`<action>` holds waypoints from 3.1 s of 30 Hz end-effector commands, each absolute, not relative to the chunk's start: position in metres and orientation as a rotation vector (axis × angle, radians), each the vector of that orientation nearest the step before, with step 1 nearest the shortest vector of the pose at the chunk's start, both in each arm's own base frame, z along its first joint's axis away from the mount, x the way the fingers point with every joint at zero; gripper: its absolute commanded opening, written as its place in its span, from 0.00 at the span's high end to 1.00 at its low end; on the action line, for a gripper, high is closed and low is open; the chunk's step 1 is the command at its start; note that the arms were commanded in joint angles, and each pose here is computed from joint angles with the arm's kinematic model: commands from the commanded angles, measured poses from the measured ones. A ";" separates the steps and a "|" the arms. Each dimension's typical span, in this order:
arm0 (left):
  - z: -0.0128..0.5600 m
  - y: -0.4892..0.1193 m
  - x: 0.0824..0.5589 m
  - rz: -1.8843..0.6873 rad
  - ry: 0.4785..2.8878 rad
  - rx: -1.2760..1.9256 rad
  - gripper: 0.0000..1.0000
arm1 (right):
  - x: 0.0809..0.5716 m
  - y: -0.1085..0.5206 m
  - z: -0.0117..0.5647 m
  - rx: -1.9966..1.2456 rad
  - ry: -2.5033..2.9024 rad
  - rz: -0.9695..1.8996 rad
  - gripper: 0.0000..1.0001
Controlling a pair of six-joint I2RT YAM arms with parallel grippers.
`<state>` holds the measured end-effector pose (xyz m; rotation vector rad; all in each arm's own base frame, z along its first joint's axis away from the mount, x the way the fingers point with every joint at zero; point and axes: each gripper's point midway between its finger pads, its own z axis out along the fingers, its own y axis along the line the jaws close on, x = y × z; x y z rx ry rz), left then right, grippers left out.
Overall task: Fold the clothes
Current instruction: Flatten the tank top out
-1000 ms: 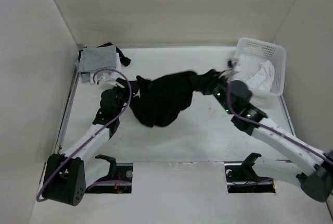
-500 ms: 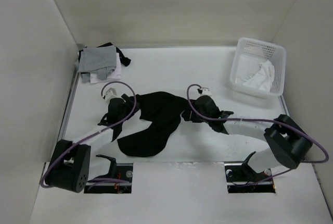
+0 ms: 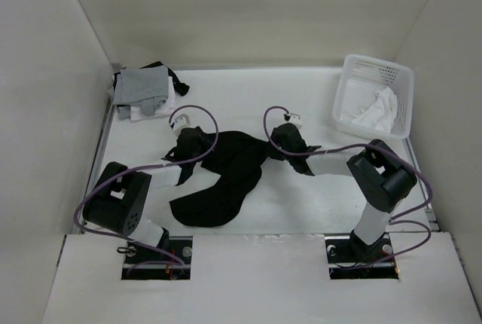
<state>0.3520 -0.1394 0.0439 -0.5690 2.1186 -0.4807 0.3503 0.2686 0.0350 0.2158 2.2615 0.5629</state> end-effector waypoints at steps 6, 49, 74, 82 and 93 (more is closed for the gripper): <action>0.111 -0.136 0.399 -0.514 1.872 -0.594 0.97 | 0.389 0.272 0.123 0.210 1.990 0.605 0.93; 0.263 -0.122 0.513 -0.399 1.546 -0.434 0.95 | 0.475 0.237 0.221 0.214 1.886 0.907 0.93; 0.086 -0.027 0.284 -0.087 1.968 -0.804 0.57 | 0.252 0.232 0.113 0.116 2.102 0.690 0.65; 0.046 0.032 0.243 0.003 1.976 -1.133 0.53 | 0.228 0.228 0.113 0.063 2.093 0.716 0.61; 0.032 0.006 0.263 -0.175 2.044 -1.029 0.60 | 0.232 0.234 0.101 0.040 2.102 0.707 0.61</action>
